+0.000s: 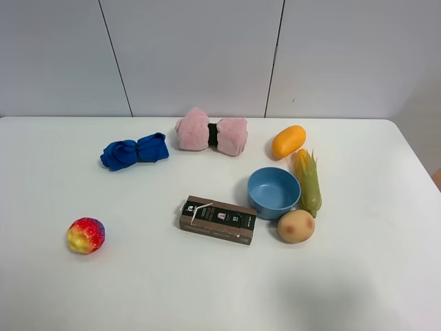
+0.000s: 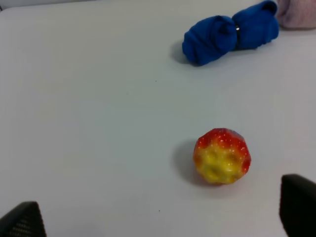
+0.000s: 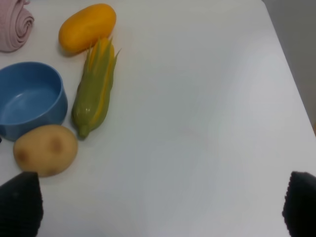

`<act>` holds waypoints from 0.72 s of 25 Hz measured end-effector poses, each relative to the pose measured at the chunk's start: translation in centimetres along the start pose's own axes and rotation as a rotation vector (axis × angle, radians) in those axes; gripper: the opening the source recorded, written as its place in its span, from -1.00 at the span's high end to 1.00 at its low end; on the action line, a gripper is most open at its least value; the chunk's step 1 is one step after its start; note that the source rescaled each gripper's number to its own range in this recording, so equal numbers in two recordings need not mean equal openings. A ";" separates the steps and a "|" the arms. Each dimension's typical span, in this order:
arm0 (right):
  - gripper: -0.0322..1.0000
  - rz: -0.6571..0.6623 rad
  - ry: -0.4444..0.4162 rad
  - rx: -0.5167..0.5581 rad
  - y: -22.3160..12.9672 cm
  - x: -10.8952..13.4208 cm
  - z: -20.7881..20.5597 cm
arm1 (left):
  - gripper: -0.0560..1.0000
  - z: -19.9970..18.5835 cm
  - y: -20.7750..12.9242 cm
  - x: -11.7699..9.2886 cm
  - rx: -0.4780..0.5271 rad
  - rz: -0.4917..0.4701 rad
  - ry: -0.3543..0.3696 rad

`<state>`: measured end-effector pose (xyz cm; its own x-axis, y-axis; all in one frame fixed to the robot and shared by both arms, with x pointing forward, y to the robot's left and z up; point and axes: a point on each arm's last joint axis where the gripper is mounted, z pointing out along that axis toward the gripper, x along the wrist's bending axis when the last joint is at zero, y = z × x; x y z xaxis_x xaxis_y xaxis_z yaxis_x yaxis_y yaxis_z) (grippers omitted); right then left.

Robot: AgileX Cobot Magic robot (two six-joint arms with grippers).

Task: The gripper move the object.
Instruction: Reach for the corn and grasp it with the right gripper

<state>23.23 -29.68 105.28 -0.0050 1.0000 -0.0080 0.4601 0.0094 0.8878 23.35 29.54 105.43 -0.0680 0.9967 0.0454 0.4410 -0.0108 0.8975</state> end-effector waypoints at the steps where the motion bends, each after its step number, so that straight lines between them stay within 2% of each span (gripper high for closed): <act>1: -1.00 0.000 0.000 0.000 0.0 0.0 0.0 | -1.00 0.0 0.0 0.0 0.000 0.000 0.000; 11: -1.00 0.005 0.000 0.000 0.0 0.0 0.0 | -1.00 0.0 0.0 0.0 0.000 0.000 0.000; 18: -1.00 0.085 -0.035 -0.014 1.2 -0.3 -0.3 | -1.00 0.0 0.0 0.0 0.000 0.000 0.000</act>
<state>23.50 -30.01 106.45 0.0649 0.9965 0.0520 0.4449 -0.0755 0.8924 23.35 29.54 105.43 -0.0680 0.9967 0.0454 0.4410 -0.0108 0.8975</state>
